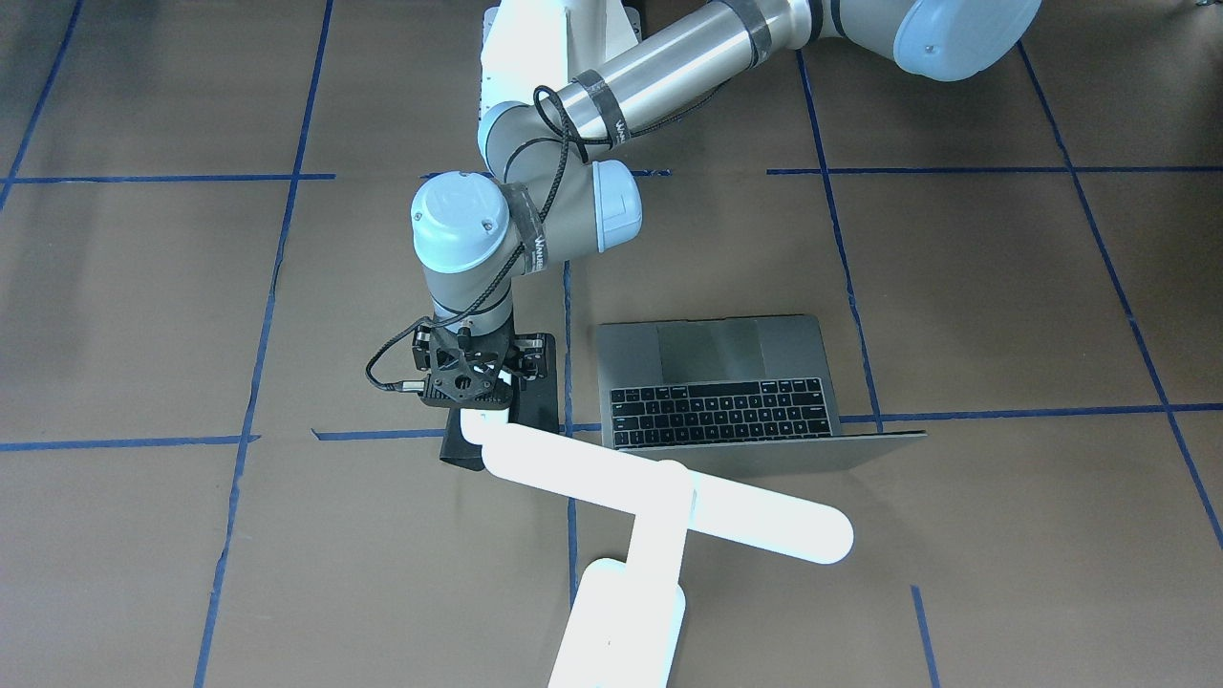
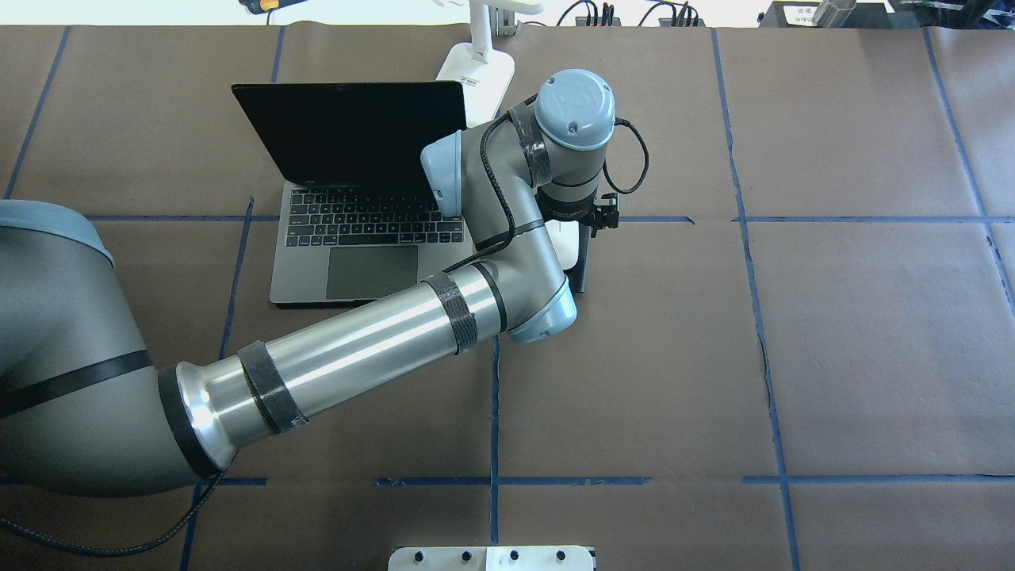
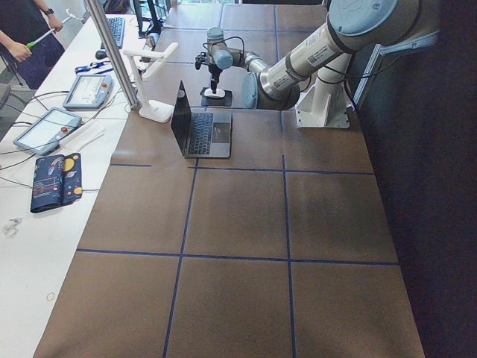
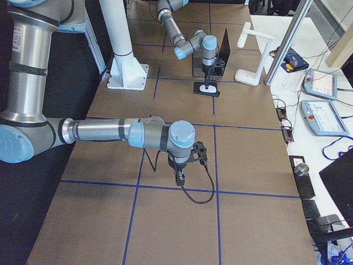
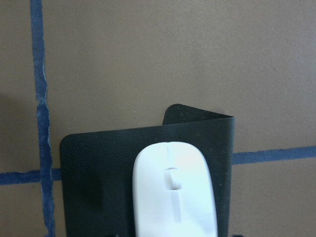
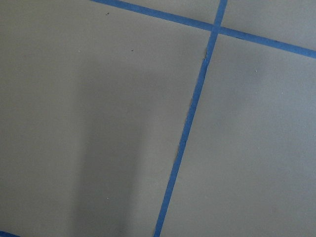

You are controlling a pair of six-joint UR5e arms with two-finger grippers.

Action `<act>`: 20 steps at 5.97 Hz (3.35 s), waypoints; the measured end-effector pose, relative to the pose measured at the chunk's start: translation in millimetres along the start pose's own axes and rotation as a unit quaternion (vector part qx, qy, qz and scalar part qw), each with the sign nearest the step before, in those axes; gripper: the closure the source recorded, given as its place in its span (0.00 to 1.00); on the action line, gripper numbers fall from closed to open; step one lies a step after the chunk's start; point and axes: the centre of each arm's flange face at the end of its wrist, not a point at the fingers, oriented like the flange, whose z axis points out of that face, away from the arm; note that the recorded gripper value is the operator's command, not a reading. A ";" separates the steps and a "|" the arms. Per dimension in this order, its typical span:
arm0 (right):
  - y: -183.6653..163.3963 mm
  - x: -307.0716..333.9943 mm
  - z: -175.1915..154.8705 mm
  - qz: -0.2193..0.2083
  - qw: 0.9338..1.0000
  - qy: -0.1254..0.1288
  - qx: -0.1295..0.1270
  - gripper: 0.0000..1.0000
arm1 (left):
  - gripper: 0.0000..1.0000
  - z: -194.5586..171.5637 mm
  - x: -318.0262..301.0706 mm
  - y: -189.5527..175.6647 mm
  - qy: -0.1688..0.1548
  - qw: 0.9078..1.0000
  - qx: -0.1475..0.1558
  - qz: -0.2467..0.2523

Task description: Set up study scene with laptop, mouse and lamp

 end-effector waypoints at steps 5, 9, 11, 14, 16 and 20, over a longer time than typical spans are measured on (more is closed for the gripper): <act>0.4 -0.4 1.2 0.014 1.000 0.000 -0.001 0.00 | 0.00 -75.5 -129.5 77.3 0.038 0.998 -0.041 -0.004; 6.4 1.9 5.0 0.027 1.000 -0.001 -0.006 0.00 | 0.01 -161.4 -403.9 139.0 -0.024 0.997 -0.009 0.078; 5.6 0.6 3.5 0.041 0.999 0.001 -0.004 0.00 | 0.01 -215.3 -588.0 135.5 -0.053 0.991 -0.028 0.121; 3.3 -0.8 2.0 0.042 0.999 0.001 -0.002 0.00 | 0.00 -238.9 -778.9 180.6 -0.049 0.993 -0.057 0.088; 2.7 -0.8 3.0 0.043 0.999 0.001 -0.003 0.00 | 0.00 -244.4 -846.4 207.0 -0.050 0.995 -0.059 0.063; 2.1 -1.5 3.9 0.041 0.999 0.001 -0.004 0.00 | 0.00 -245.1 -905.4 220.5 -0.056 0.997 -0.054 0.004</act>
